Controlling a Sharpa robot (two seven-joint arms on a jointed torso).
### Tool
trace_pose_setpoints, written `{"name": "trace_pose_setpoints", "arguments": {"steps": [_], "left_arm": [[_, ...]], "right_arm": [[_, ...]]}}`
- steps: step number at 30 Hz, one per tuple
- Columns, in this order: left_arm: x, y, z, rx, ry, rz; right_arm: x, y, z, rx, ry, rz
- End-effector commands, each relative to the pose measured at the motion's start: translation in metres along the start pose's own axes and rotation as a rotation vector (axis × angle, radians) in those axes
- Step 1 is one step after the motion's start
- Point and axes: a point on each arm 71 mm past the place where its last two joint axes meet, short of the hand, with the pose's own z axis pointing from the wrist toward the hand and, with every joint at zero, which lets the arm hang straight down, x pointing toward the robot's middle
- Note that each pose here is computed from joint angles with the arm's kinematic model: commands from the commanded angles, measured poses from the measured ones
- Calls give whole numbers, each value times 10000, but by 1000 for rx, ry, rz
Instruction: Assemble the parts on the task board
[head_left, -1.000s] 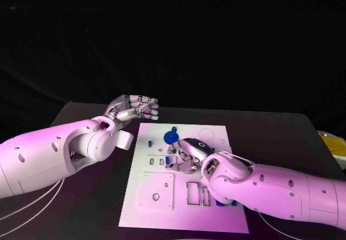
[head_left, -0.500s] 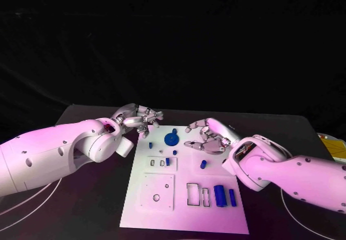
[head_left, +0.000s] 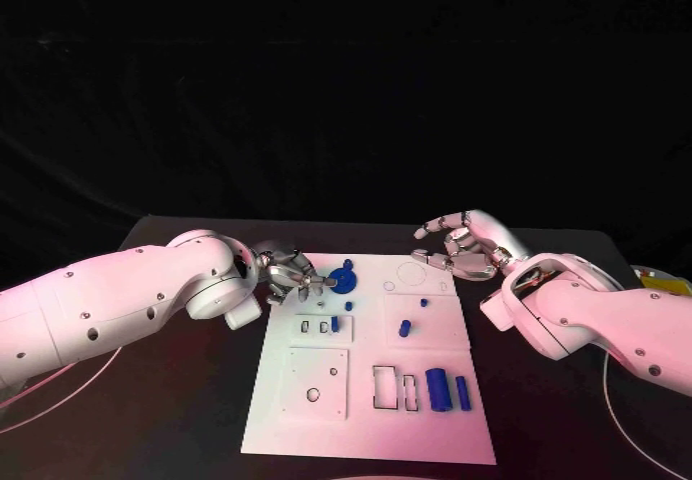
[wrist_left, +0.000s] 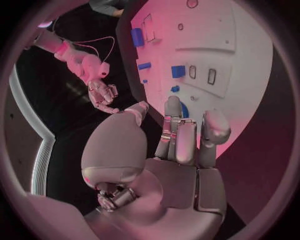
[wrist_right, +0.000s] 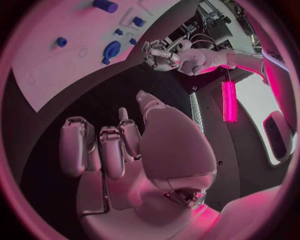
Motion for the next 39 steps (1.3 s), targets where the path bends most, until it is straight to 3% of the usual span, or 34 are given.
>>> {"name": "trace_pose_setpoints", "arguments": {"steps": [1,16,26,39], "left_arm": [[59,5,35,-119,78,154],[188,-254,169,-134,117,275],[221,-242,212,-182,136,344],[267,-258,271,-191,157,370]], "right_arm": [[-21,-25,5,8,4,32],[-63,-93,21,37,5,14],[-67,-114,28,50,6,12],[-64,-130,32,59,12,10]]}}
